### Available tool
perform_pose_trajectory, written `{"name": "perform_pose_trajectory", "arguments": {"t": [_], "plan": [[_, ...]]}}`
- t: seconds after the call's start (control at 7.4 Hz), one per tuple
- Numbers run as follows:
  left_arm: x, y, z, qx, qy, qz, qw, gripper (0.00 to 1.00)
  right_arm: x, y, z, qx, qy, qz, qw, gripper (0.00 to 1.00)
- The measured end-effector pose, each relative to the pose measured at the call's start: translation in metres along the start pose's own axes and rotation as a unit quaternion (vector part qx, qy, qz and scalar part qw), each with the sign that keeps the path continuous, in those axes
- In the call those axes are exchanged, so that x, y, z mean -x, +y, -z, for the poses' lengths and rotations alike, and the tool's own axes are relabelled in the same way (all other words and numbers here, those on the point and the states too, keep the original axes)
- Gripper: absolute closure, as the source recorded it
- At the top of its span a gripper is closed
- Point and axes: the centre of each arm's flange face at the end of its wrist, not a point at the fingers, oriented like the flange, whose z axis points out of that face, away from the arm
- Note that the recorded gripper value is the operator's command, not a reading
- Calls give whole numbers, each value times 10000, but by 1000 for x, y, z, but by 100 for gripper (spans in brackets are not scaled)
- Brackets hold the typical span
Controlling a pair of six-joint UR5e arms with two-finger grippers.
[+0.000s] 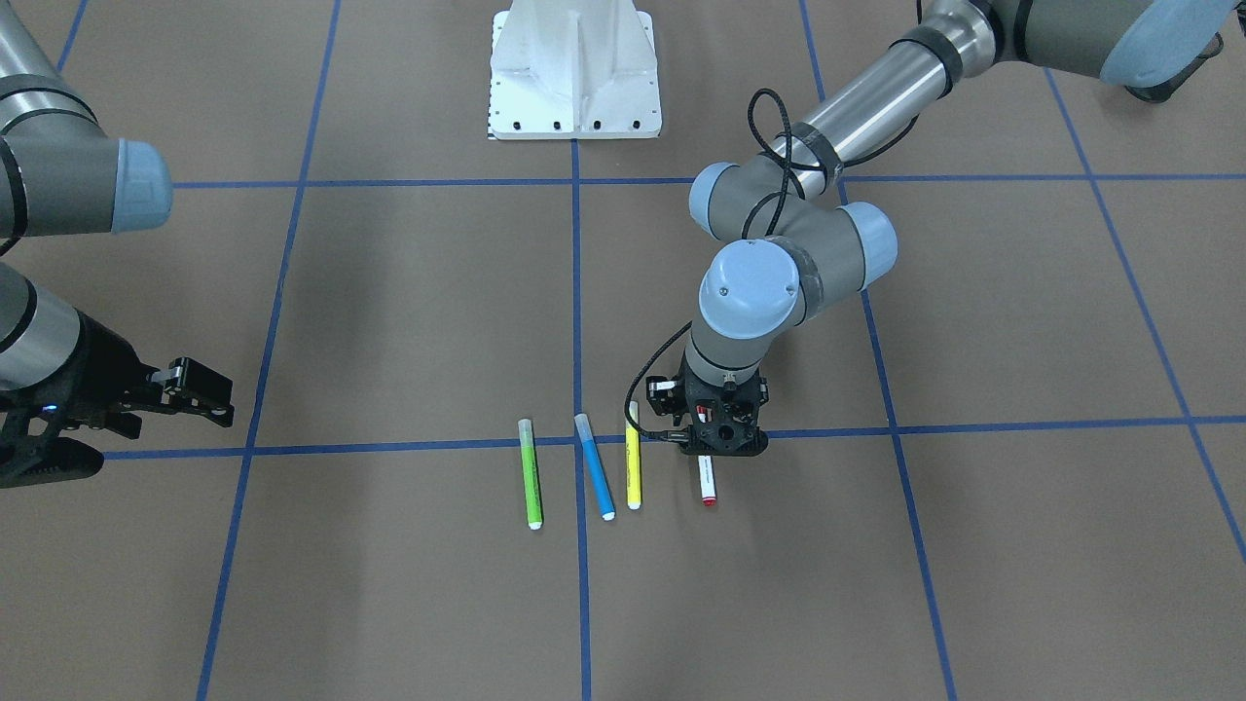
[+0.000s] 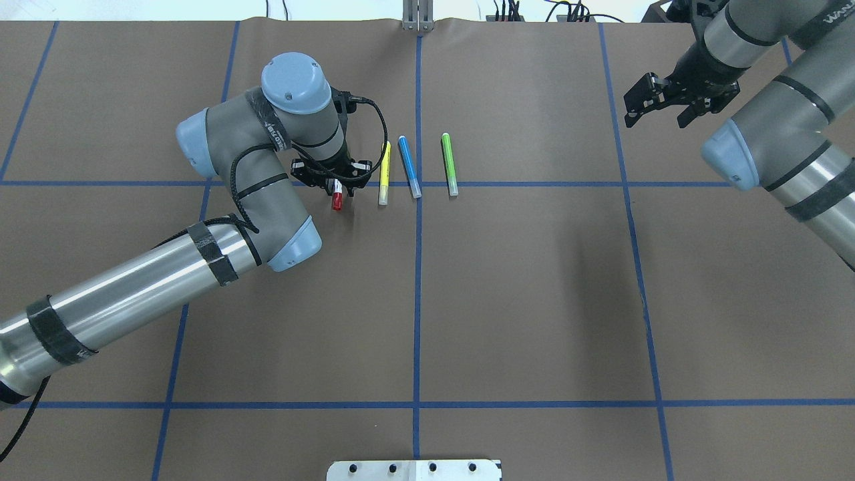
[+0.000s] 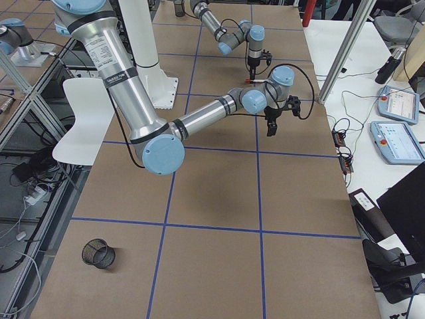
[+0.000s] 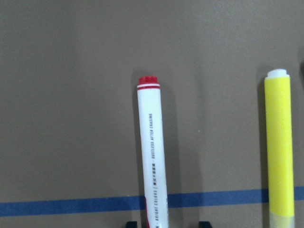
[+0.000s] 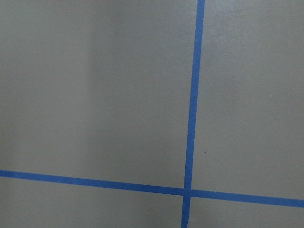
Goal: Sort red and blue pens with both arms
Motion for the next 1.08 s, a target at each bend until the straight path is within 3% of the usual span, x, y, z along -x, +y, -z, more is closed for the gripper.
{"name": "perform_pose_trajectory", "arguments": {"t": [0.27, 0.54, 0.81, 1.08], "plan": [[2, 1, -3, 3, -25, 67, 10000, 100, 1, 0, 1, -6, -16, 4, 10000, 0], [3, 0, 4, -43, -5, 141, 9999, 100, 6, -2, 4, -31, -41, 34, 10000, 0], [13, -18, 46, -213, 67, 281, 9994, 100, 25, -5, 9, -72, -108, 126, 9998, 1], [37, -43, 92, -267, 180, 490, 9983, 100, 86, -2, 2, -62, -211, 137, 9997, 1]]}}
